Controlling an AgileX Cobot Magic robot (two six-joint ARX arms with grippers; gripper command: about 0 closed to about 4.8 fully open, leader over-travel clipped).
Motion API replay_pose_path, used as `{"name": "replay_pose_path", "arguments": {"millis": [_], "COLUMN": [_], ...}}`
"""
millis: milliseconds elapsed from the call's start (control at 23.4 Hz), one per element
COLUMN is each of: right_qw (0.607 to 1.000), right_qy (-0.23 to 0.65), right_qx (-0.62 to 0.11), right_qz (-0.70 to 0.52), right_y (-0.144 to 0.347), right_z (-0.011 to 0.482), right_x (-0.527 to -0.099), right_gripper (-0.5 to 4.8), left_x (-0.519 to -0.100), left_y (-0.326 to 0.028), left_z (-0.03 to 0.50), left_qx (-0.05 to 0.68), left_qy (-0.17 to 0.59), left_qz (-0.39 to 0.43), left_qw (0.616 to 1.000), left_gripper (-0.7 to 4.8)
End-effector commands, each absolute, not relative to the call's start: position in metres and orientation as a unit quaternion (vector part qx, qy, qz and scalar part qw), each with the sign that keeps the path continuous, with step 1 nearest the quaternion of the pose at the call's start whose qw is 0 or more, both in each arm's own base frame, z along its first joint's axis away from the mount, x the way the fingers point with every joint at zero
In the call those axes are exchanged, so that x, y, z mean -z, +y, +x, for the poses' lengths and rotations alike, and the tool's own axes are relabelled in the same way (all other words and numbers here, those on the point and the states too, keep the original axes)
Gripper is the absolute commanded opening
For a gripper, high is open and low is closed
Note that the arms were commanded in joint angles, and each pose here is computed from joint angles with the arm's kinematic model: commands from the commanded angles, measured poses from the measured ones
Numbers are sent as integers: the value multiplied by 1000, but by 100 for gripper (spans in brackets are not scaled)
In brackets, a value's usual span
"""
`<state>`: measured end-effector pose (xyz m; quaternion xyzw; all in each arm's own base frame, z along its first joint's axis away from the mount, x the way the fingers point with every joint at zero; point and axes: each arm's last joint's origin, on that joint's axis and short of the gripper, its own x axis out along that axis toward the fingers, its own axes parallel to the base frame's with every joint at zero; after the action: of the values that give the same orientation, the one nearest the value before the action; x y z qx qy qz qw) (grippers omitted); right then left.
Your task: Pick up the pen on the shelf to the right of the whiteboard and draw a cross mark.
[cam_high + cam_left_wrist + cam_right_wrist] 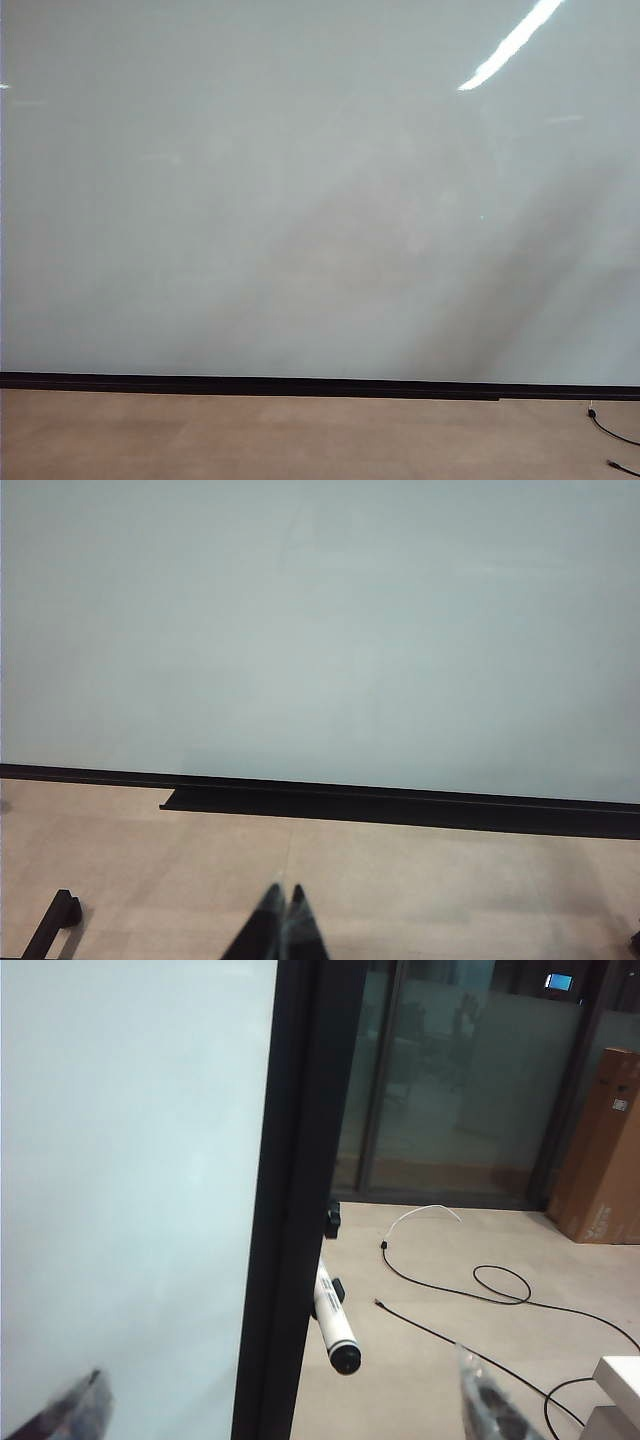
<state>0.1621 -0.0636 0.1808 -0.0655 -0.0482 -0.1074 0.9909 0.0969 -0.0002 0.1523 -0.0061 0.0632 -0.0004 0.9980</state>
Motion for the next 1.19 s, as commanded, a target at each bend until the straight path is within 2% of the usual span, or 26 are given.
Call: {"name": "replay_pose_path", "arguments": {"millis": [43,171,299,512,1195], "right_qw": [989,989,992,994,999], "right_qy": [-67,-77,-49,-53,-46], "right_qx": [107,95,83,36,-5], "right_qz": [-78,-85,-76,-86,-29], "right_y": [-70,-80,-91,-107,-141], "right_z": [169,173,180,204,258], "right_x": [-176,-166,-156,-160,-150], "right_gripper": [479,479,479,479,479], "left_x": [-154,-154,-154,-154,-154], "left_y": [0,0,0,0,0], "left_z": [97,97,97,97,97], "left_qx": [3,2,2,2,2], "left_qy": [58,58,58,58,58], "left_qz": [-4,-4,-4,-4,-4], "left_qw": [998,998,998,998,998], "left_gripper": [-5,-5,-5,-4,-4]}}
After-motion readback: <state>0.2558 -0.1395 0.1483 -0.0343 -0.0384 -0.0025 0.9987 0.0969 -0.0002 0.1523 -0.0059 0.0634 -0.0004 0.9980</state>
